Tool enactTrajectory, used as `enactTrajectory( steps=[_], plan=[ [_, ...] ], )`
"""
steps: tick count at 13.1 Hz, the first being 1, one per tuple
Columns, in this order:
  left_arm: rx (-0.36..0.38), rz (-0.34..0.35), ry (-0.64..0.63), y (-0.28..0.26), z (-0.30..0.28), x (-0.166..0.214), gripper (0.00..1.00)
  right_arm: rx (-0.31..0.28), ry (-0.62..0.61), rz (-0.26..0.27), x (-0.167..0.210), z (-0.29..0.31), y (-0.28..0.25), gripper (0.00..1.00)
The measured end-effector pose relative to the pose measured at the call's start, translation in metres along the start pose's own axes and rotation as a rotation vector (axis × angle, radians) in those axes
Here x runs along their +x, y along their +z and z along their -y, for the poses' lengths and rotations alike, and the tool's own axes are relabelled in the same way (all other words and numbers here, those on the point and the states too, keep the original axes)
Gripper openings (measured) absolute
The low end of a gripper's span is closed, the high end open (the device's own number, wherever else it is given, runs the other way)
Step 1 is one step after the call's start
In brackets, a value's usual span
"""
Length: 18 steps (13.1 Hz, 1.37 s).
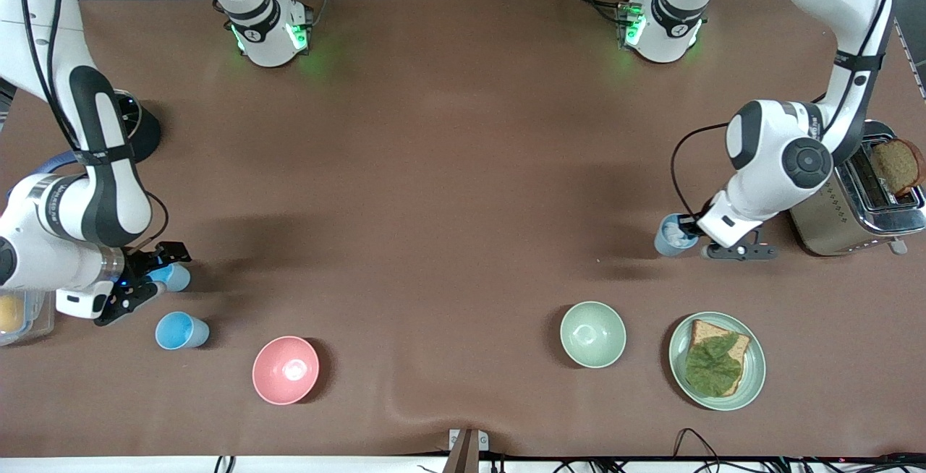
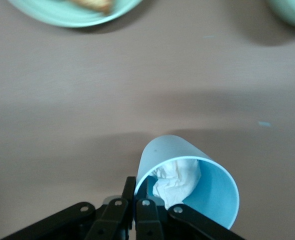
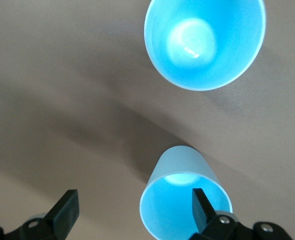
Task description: Stack blue cups with both arms
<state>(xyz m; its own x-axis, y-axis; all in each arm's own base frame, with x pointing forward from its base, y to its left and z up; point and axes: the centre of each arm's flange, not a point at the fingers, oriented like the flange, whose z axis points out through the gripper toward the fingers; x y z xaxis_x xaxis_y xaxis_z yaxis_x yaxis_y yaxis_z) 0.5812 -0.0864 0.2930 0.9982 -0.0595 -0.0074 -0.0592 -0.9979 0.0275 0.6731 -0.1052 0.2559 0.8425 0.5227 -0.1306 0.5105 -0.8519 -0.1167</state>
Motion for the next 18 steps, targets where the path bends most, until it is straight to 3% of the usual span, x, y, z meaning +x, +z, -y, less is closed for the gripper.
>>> enactTrajectory(
  steps=[4,10,12,14,16,18],
  plan=[
    [-0.053,0.049,0.009,-0.037,-0.188,-0.021,0.03,-0.001,0.011,-0.001,-0.009,-0.002,0.020,1.00],
    [-0.057,0.158,-0.166,0.039,-0.412,-0.097,0.03,-0.003,0.009,-0.003,-0.010,-0.003,0.022,0.31],
    [-0.056,0.184,-0.178,0.066,-0.453,-0.114,0.03,-0.008,0.007,-0.004,-0.010,-0.003,0.020,0.09],
    [-0.057,0.194,-0.175,0.079,-0.465,-0.118,0.03,-0.023,0.006,-0.016,-0.010,-0.006,0.010,0.05],
    [-0.063,0.186,-0.180,0.074,-0.465,-0.113,0.15,-0.017,-0.006,-0.012,-0.006,0.000,0.009,0.04],
    [-0.073,0.177,-0.191,0.069,-0.463,-0.105,0.37,0.001,-0.032,0.007,0.003,0.017,-0.007,0.04]
  ],
)
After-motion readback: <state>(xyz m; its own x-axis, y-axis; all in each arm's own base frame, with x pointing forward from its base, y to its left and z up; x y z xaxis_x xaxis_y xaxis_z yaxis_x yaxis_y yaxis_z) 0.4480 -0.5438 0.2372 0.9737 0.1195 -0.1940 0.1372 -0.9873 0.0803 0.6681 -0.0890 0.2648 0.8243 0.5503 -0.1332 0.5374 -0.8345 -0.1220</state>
